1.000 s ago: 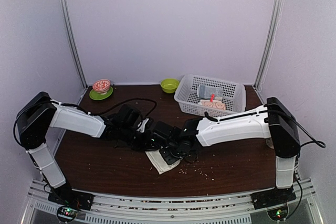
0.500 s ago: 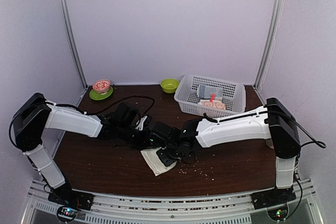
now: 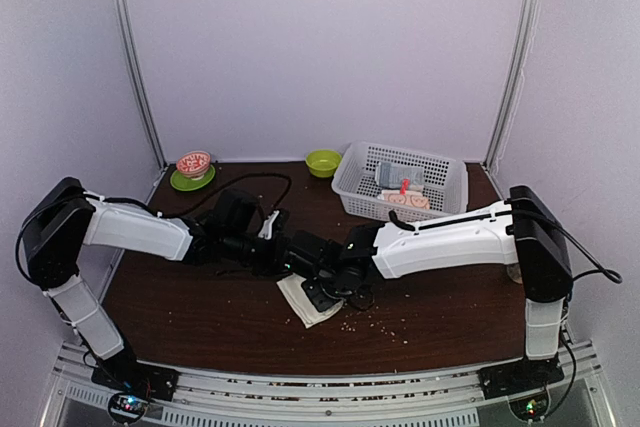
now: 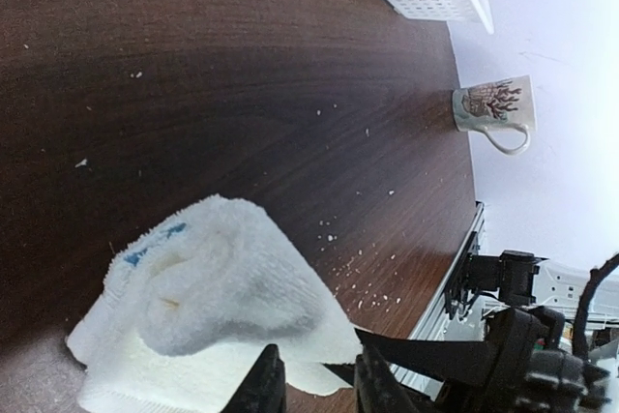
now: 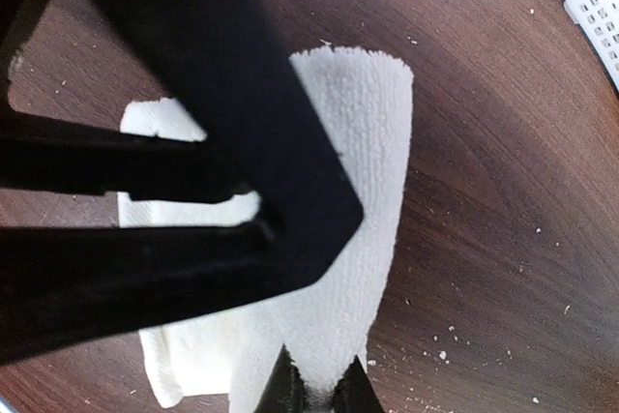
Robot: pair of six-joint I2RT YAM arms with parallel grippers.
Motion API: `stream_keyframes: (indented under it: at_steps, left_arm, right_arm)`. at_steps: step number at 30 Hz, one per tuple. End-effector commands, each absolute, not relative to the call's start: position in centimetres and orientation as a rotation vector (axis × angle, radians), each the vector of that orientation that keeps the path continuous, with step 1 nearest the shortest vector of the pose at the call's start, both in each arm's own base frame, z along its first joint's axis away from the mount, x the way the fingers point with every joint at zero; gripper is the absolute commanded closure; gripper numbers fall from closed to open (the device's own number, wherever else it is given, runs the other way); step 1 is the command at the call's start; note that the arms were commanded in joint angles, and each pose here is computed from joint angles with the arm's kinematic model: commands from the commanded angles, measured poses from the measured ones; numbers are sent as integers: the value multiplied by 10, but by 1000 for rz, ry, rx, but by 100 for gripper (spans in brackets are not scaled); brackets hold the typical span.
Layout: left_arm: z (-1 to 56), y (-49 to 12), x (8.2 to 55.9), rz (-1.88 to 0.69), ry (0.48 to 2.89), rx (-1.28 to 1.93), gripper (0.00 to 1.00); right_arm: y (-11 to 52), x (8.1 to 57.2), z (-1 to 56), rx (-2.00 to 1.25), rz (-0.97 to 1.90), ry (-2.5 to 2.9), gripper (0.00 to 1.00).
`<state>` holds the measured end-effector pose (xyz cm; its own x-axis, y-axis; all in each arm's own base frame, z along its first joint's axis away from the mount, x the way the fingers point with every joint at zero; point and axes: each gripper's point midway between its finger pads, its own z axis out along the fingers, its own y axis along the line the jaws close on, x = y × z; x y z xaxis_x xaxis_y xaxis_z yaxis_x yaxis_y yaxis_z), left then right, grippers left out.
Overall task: Roll the towels
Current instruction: Roll the towel at the center of the board.
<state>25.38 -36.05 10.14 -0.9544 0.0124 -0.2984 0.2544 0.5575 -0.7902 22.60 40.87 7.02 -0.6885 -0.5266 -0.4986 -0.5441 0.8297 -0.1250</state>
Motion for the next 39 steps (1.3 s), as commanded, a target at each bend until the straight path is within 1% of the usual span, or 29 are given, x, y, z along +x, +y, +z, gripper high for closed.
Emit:
stream_keyframes:
  at_steps: [1,5,8,11,12,16,17,20,23,26,30,39]
  left_arm:
    - [117,-382,257,-1495,2421,293,73]
    - [94,-381,254,-1475,2477,290,75]
    - [80,-381,252,-1478,2504,282,77]
    - [61,-379,252,-1449,2546,265,83]
    - [56,-378,251,-1442,2560,254,84]
    - [42,-373,251,-1423,2588,232,88]
    - [40,-372,251,-1414,2592,231,89]
    - [35,-369,250,-1384,2611,241,90]
    - [30,-367,250,-1361,2628,242,90]
    - [28,-365,249,-1353,2637,238,91]
    - [26,-364,248,-1343,2644,235,91]
    - [28,-361,248,-1315,2648,244,91]
  right_arm:
    - [422,218,72,-811,111,2462,100]
    - [427,214,69,-839,158,2475,100]
    - [430,212,68,-862,184,2477,100]
    - [433,209,70,-888,218,2476,100]
    - [435,207,71,-896,233,2473,98]
    - [436,203,79,-905,291,2472,73]
    - [435,203,82,-903,299,2473,69]
    - [429,205,92,-871,362,2485,58]
    - [419,211,105,-796,443,2500,50]
    - [402,222,112,-657,575,2512,47]
    - [384,237,100,-496,720,2569,46]
    - [384,247,66,-429,710,2666,46]
